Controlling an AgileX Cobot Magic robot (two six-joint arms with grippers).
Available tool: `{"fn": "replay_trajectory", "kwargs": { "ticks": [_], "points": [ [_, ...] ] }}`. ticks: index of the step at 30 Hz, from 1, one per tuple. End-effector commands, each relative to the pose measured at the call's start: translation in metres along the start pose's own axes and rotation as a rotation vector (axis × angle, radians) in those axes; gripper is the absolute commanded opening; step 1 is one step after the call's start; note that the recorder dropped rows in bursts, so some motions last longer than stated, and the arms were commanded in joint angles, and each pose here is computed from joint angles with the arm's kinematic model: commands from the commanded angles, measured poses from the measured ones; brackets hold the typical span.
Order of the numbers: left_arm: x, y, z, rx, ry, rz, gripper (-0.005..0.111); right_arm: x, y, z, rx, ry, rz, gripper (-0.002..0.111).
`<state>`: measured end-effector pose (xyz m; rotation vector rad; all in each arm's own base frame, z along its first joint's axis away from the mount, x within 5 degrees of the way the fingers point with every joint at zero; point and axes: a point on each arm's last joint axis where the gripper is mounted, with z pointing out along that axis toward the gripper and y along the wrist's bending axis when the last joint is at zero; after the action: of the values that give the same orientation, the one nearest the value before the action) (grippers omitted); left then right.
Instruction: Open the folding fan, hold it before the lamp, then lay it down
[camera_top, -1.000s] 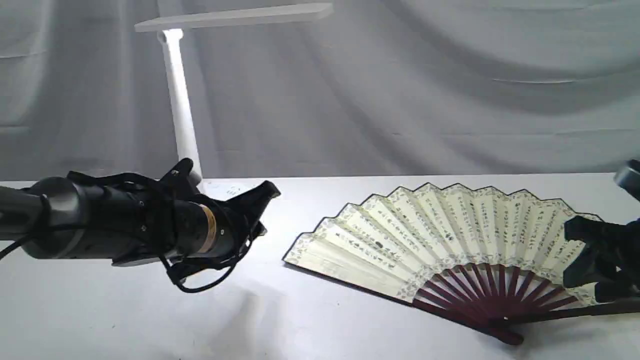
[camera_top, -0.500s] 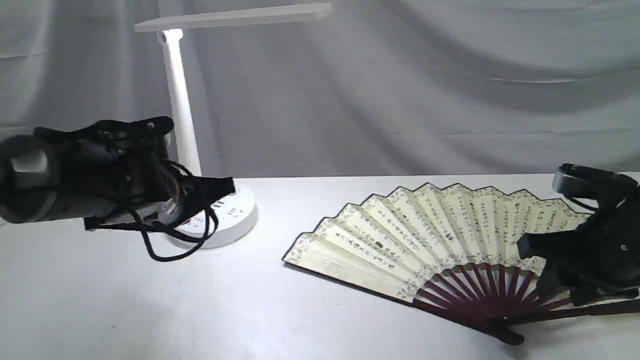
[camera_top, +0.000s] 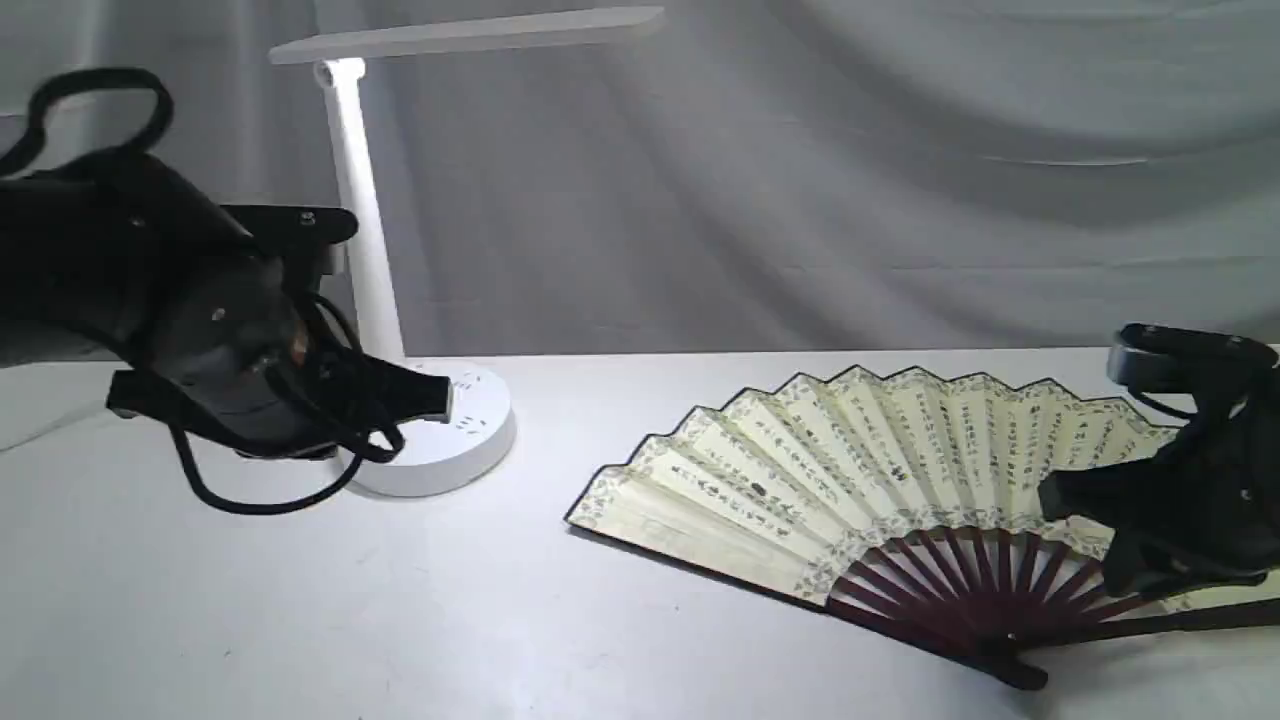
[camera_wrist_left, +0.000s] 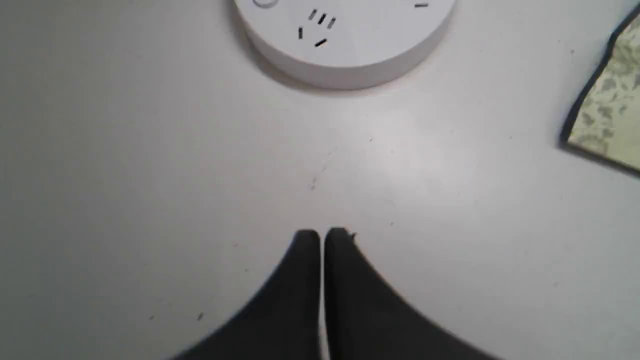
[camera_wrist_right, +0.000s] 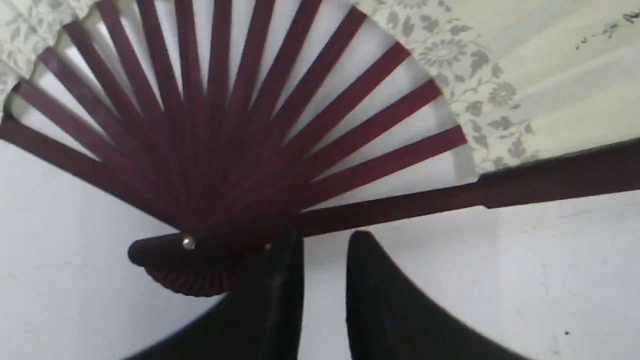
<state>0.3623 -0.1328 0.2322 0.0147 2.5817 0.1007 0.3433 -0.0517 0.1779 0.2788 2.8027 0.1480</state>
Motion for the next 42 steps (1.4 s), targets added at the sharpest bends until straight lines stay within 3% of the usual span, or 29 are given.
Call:
{"fn": "replay_trajectory", "kwargs": {
  "ticks": [1,6,13,19,22,27,33,42],
  "points": [
    [0.003,0.008,-0.021,-0.024,0.051,0.064,0.0,0.0,0.015,-0.008,0.009,-0.005,-0.078,0.015],
    [0.008,0.015,-0.04,-0.02,0.072,0.131,0.0,0.002,0.026,-0.025,0.019,-0.023,-0.145,0.015],
    [0.02,0.048,-0.038,0.112,0.21,0.054,0.0,0.013,0.029,-0.05,0.009,0.037,-0.156,0.015],
    [0.04,0.084,-0.02,0.057,0.324,0.023,0.0,0.016,0.026,-0.05,0.027,0.055,-0.186,0.013],
    [0.05,0.094,-0.01,0.046,0.335,0.011,0.0,0.016,0.024,-0.05,0.036,0.06,-0.191,0.003],
    [0.051,0.095,-0.008,0.065,0.327,-0.007,0.0,0.016,0.021,-0.05,0.036,0.057,-0.17,0.0],
    [0.052,0.096,-0.008,0.06,0.329,-0.001,0.0,0.013,-0.004,-0.052,0.056,0.04,-0.086,0.0],
    [0.052,0.096,-0.008,0.057,0.328,0.002,0.0,0.011,-0.02,-0.054,0.106,0.023,-0.098,0.0]
  ]
}}
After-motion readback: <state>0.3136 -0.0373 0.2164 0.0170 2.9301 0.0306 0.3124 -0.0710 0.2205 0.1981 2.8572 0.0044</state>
